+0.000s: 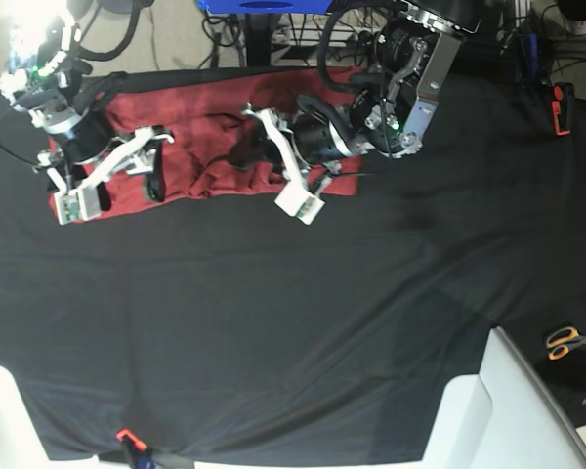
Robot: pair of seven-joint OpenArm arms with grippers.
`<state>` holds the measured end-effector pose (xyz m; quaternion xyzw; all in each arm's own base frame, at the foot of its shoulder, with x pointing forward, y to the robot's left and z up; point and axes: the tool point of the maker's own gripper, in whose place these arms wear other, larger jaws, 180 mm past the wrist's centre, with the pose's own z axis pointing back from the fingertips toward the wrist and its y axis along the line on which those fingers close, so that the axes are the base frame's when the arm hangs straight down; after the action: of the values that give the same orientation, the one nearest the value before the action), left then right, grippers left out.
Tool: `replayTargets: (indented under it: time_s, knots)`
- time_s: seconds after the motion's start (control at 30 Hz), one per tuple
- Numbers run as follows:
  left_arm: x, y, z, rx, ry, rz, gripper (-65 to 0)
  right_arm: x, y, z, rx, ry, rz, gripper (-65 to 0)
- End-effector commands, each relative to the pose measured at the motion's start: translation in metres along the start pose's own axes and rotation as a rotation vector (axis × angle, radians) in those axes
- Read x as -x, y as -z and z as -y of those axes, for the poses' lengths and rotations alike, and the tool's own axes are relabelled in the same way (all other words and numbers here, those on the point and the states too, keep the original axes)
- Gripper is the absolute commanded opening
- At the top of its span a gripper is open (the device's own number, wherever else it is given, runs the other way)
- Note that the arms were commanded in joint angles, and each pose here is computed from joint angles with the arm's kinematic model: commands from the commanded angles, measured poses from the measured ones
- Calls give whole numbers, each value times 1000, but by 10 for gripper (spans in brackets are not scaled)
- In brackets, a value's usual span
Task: Fold the T-shirt properly
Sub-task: 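Fold the hem end with the left gripper toward the right gripper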
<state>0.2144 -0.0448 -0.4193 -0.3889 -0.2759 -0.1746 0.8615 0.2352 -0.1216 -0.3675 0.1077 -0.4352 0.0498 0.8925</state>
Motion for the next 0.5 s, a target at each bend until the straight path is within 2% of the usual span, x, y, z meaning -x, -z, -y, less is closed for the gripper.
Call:
replayTargets:
  time_s: [0.0, 0.47]
  knots:
    - [-14, -1, 7, 27, 3, 48, -650, -11, -2, -3, -14, 0, 42, -212]
    - [-17, 1, 8, 32, 14, 48, -650, -11, -2, -4, -19, -1, 42, -212]
